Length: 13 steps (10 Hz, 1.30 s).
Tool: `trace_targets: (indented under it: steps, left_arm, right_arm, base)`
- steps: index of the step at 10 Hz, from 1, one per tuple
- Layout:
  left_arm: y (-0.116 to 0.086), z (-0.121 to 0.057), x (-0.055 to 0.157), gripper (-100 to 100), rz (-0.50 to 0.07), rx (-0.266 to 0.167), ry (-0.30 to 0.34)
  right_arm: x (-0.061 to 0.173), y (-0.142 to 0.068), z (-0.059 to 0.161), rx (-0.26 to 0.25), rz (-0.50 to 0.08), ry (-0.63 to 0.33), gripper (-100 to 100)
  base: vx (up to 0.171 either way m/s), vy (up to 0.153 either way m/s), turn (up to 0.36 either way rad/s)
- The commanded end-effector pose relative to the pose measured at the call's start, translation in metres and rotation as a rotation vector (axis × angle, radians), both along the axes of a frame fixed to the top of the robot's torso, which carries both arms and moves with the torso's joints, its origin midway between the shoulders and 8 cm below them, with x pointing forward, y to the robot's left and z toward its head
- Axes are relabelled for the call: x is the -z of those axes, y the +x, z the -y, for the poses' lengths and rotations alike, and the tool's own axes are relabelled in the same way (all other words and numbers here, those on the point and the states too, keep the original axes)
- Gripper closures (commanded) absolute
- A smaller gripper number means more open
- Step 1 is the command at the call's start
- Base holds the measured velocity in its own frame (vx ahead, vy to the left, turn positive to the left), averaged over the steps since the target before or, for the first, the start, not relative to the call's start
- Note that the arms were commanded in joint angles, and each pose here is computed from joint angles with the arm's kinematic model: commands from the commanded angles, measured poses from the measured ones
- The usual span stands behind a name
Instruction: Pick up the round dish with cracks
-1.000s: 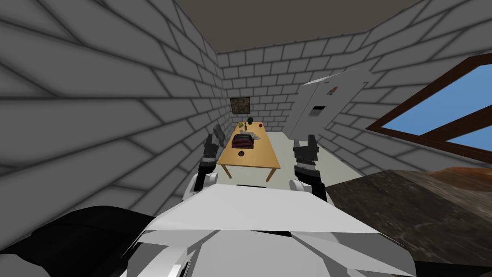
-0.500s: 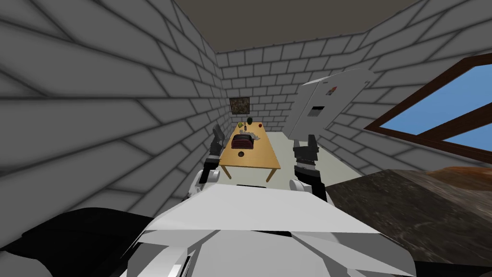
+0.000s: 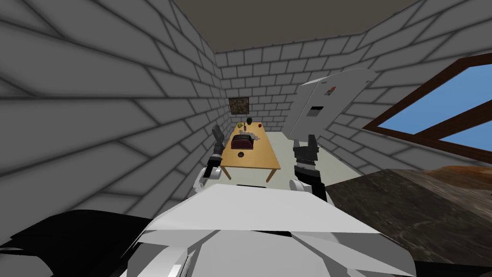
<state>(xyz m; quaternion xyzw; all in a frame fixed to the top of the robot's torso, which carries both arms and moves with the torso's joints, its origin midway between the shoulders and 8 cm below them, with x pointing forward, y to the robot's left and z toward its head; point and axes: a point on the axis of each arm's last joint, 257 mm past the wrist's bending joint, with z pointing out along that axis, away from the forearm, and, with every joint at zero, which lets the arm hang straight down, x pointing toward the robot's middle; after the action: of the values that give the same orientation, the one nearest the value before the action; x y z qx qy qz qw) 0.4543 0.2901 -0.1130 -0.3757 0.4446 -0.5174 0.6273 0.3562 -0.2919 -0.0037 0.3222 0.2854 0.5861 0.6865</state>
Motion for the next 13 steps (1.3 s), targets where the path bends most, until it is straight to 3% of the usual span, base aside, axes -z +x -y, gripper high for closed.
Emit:
trace_targets:
  steps: [1, 8, 10, 11, 13]
  left_arm:
    - [0.013, 0.000, 0.018, -100, -0.056, -0.003, -0.003]
    - [0.058, 0.004, 0.088, -100, -0.274, -0.011, -0.012]
    - [0.066, 0.005, 0.113, -100, -0.345, -0.016, -0.015]
    - [0.066, 0.004, 0.115, -100, -0.355, -0.018, -0.016]
    - [0.079, 0.010, 0.141, -100, -0.439, -0.016, -0.017]
  right_arm:
    - [0.000, 0.000, 0.000, 0.000, 0.000, 0.000, 0]
    - [0.000, 0.000, 0.000, 0.000, 0.000, 0.000, 0]
    - [0.000, 0.000, 0.000, 0.000, 0.000, 0.000, 0]
    - [0.000, 0.000, 0.000, 0.000, 0.000, 0.000, 0]
    - [0.000, 0.000, 0.000, 0.000, 0.000, 0.000, 0]
  base:
    - [0.015, 0.008, -0.013]
    - [0.017, 0.008, -0.020]
    - [0.018, 0.010, -0.016]
    - [0.015, 0.007, -0.012]
    - [0.017, 0.007, -0.024]
